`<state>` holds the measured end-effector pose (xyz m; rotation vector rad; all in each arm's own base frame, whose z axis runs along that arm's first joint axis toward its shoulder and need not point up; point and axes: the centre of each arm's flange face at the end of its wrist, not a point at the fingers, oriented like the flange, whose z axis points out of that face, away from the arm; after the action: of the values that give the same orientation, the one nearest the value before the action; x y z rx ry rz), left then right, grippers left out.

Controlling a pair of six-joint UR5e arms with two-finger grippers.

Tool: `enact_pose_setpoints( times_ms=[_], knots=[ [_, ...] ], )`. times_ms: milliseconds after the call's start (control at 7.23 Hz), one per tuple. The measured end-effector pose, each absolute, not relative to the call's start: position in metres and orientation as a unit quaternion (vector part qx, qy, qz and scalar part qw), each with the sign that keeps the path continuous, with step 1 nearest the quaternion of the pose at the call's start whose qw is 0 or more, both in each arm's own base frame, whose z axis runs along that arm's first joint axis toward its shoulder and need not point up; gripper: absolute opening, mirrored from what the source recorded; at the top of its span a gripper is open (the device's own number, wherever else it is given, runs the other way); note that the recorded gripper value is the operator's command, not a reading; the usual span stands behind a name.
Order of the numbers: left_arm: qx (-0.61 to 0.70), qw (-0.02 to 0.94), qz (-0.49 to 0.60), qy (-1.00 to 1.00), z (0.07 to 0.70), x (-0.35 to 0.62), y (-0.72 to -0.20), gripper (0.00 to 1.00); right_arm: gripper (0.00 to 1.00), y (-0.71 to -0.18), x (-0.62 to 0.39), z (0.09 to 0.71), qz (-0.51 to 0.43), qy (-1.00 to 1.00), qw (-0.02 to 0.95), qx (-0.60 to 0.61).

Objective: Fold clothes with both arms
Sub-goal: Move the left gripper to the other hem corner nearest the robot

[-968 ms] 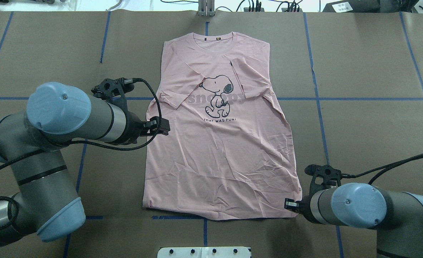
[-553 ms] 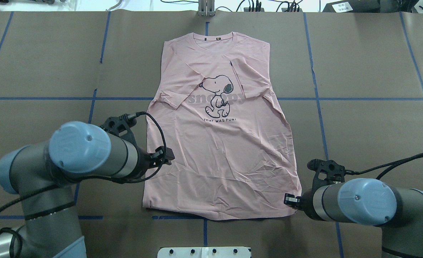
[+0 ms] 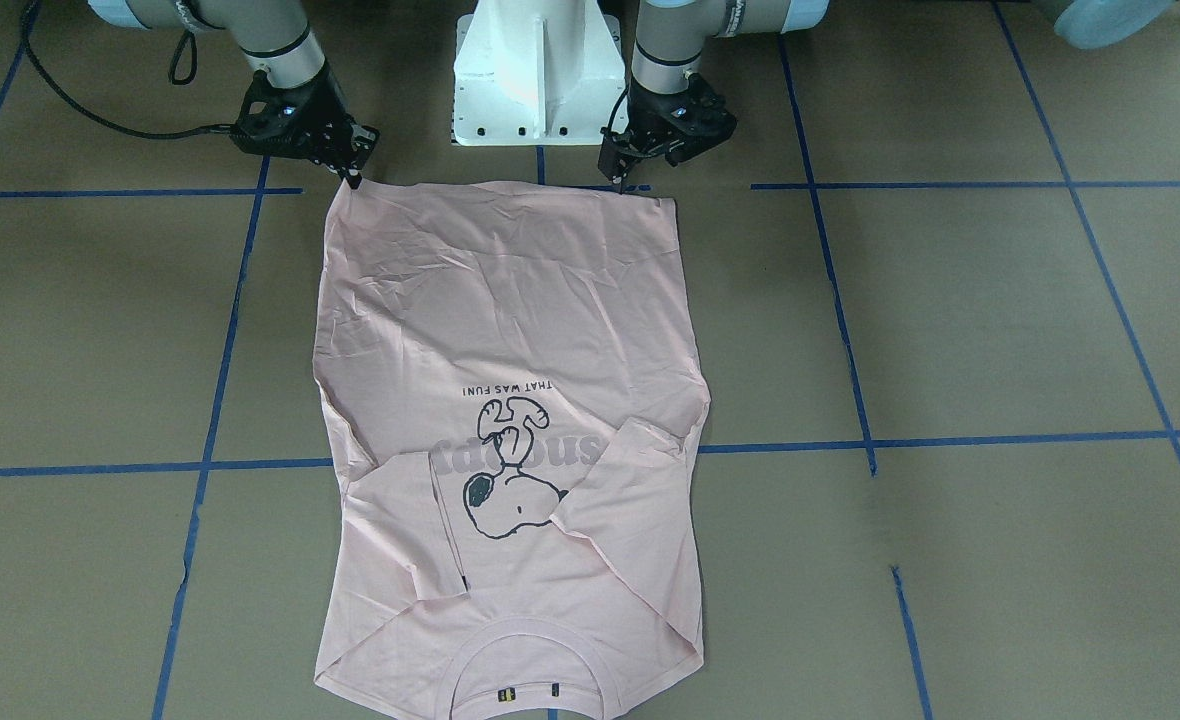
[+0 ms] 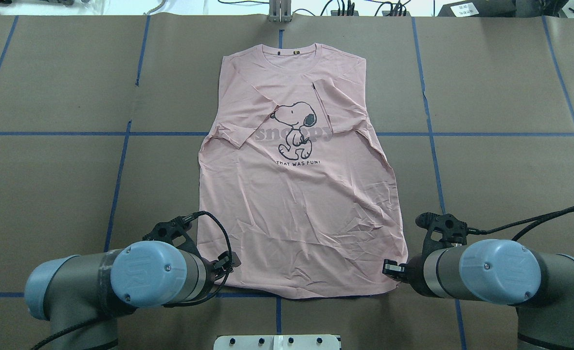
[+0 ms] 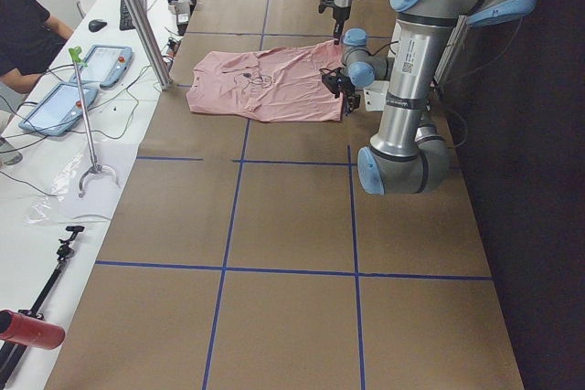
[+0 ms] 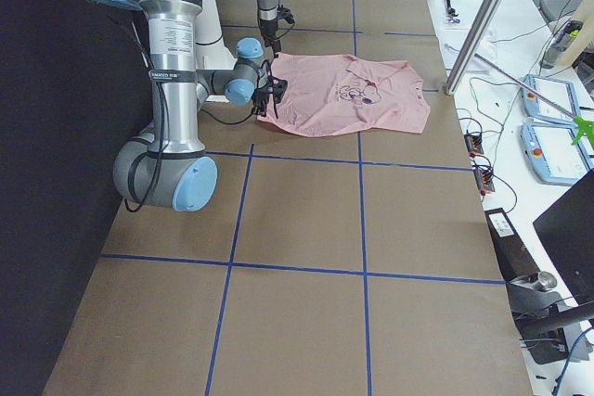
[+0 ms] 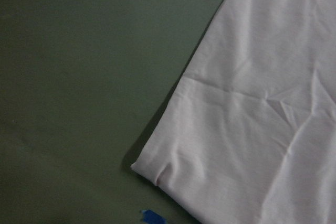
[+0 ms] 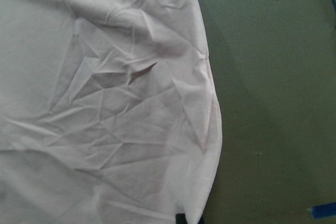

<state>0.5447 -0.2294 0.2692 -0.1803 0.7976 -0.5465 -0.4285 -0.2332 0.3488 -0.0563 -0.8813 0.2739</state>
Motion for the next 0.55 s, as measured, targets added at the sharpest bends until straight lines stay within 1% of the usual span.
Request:
enact_pose_setpoints(
  times_ms=[276, 553],
  knots=[
    [-0.08, 0.884, -0.271, 0.372, 0.28, 0.552, -0.229, 0.94, 0.0, -0.233, -0.429, 0.346, 0.131, -0.428, 0.894, -0.028],
    [-0.079, 0.885, -0.276, 0.366, 0.286, 0.552, -0.229, 0.93, 0.0, -0.233, -0.43, 0.345, 0.13, -0.429, 0.894, -0.029]
  ],
)
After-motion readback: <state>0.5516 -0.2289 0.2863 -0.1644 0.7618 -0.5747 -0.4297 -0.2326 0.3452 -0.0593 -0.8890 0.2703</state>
